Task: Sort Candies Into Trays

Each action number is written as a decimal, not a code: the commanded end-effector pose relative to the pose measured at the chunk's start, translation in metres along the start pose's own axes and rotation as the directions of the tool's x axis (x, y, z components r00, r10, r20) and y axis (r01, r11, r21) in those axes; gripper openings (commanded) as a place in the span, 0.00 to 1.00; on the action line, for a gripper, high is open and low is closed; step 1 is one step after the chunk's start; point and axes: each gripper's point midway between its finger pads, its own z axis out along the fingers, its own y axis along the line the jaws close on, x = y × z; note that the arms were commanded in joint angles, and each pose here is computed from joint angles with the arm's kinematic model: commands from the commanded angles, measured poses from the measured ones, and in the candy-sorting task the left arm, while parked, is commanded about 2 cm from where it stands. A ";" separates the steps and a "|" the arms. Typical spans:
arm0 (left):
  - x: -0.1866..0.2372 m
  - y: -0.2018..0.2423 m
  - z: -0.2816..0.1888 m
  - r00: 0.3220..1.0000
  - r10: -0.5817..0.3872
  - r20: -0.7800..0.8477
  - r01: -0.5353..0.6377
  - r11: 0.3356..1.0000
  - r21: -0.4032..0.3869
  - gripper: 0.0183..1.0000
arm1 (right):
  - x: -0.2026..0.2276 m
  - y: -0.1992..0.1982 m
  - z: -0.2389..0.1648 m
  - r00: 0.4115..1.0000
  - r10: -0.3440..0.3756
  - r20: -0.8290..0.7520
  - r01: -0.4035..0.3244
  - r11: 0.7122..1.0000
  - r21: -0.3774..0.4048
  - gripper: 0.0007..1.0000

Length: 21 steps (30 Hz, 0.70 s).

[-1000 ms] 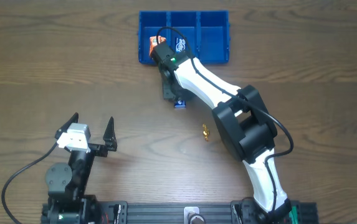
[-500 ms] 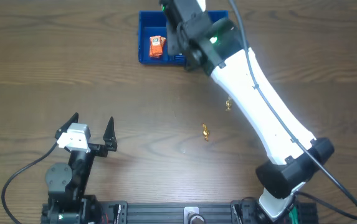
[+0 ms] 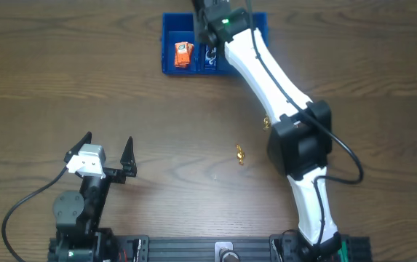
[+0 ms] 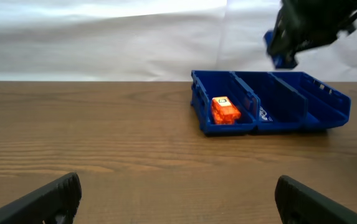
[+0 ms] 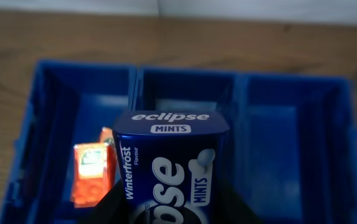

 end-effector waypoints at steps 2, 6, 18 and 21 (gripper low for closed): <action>0.016 -0.003 0.001 0.999 0.008 -0.045 -0.007 1.000 0.018 1.00 | 0.006 0.004 0.017 1.000 0.013 -0.017 -0.014 1.000 -0.016 0.04; 0.016 -0.003 0.001 0.999 0.008 -0.045 -0.007 1.000 0.018 1.00 | 0.006 0.004 0.018 1.000 0.013 -0.016 -0.013 1.000 -0.014 0.07; 0.016 -0.003 0.001 0.999 0.008 -0.045 -0.007 1.000 0.018 1.00 | 0.000 0.002 0.019 1.000 0.020 0.004 -0.020 1.000 -0.017 0.87; 0.016 -0.003 0.001 0.999 0.008 -0.045 -0.007 1.000 0.018 1.00 | -0.003 0.004 0.019 1.000 0.026 0.015 -0.025 0.999 -0.029 1.00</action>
